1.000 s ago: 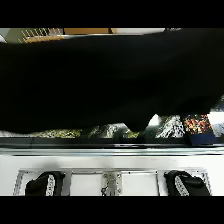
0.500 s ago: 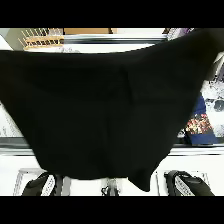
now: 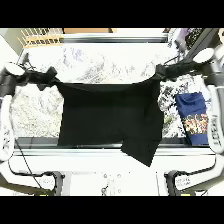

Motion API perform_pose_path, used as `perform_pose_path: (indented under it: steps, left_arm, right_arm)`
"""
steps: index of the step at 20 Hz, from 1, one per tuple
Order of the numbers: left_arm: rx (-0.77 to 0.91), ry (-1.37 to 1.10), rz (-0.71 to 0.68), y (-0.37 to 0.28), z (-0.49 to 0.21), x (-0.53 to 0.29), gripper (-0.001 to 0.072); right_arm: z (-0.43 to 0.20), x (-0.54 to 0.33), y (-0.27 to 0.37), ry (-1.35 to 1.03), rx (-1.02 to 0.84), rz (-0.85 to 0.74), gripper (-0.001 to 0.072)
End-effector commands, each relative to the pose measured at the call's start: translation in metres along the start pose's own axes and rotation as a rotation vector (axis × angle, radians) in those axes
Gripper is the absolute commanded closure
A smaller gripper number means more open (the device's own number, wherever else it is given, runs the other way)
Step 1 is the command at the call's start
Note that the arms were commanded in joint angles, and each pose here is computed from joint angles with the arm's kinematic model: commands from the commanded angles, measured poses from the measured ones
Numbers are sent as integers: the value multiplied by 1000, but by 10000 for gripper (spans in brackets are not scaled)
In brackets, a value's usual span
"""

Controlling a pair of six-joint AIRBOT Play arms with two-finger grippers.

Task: Fold the clothes and pants, and hang the long-sleeved shirts on hangers.

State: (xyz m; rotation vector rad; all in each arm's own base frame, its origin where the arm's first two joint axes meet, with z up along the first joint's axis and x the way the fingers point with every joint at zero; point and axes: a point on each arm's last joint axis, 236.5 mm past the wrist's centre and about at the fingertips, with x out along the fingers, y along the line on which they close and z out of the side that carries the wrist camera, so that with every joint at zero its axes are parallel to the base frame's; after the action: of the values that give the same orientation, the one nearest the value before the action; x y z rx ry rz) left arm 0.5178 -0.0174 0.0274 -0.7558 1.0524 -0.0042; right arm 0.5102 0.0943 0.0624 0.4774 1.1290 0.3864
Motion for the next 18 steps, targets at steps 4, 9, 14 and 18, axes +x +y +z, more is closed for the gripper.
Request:
perform_pose_path:
  steps: [4,9,14,18]
  left_arm:
    - [-167,-51,-72,15,16,83,700]
    - [-99,-28,-58,12,11,55,700]
    - [-36,-13,53,47,-29,35,701]
    - [6,49,83,59,-73,44,701]
  right_arm:
    - [30,57,-53,-103,60,-76,700]
    - [19,15,-66,-62,-42,-238,701]
    - [-17,-5,-77,2,-48,-324,701]
    - [-73,6,-94,57,32,-340,701]
